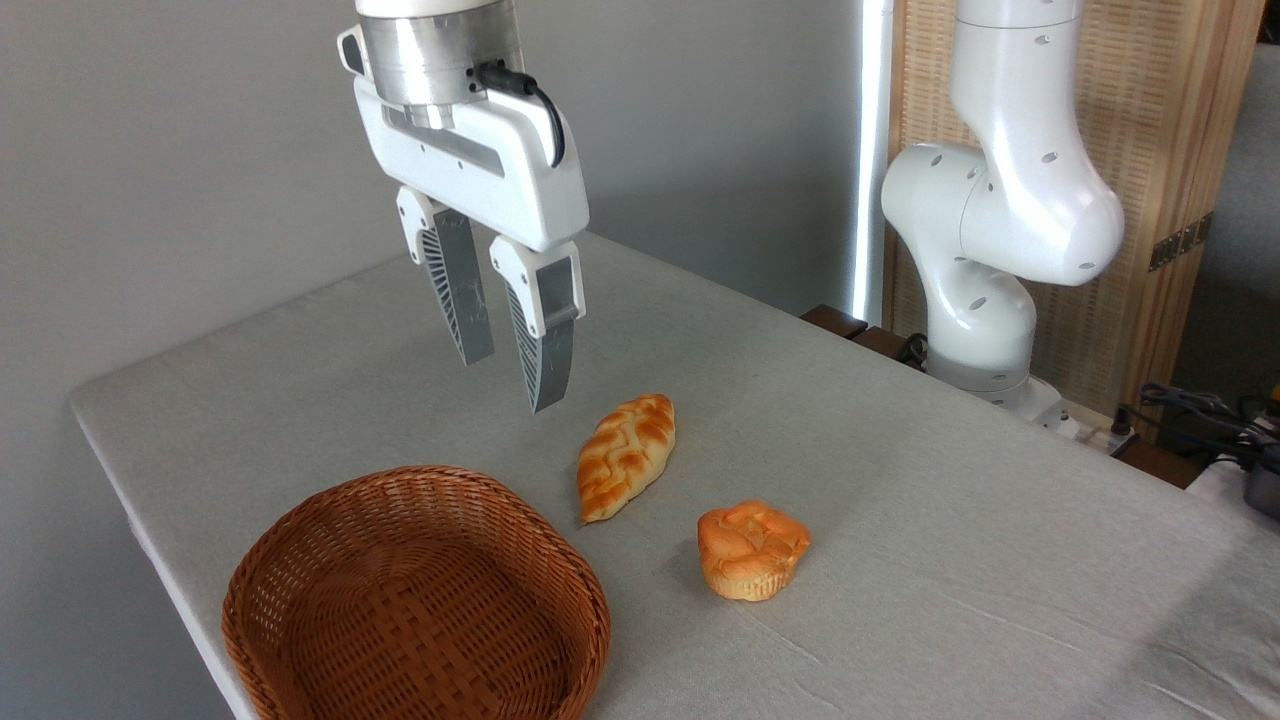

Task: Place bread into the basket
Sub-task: 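Lower the open gripper over the elongated golden bread roll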

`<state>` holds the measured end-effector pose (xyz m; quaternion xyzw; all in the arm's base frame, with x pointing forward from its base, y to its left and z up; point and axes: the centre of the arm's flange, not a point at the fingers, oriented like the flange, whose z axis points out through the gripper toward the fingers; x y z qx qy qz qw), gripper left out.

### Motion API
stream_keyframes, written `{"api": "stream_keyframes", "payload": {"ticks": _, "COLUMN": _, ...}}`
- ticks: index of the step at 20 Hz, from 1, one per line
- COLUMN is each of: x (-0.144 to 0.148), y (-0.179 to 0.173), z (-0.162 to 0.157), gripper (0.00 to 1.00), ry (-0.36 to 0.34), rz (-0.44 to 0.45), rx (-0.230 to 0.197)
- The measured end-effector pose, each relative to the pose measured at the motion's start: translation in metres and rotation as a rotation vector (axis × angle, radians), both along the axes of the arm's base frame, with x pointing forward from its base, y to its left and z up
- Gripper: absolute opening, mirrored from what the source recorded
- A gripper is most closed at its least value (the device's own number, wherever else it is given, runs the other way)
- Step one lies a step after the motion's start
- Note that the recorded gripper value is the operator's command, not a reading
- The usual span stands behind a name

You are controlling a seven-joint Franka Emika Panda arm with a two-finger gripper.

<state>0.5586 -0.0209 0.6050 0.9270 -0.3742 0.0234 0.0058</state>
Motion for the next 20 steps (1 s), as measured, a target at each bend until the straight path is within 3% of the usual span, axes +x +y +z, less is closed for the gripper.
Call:
{"api": "stream_keyframes", "payload": {"ticks": 13, "x": -0.005, "y": -0.003, "z": -0.01, "gripper": 1.0, "ry": -0.026, "rz": -0.003, "rx": -0.001}}
{"api": "stream_keyframes", "payload": {"ticks": 20, "x": -0.036, "y": -0.014, "z": -0.037, "gripper": 1.0, "ry": -0.001, "rz": -0.027, "rx": 0.001}}
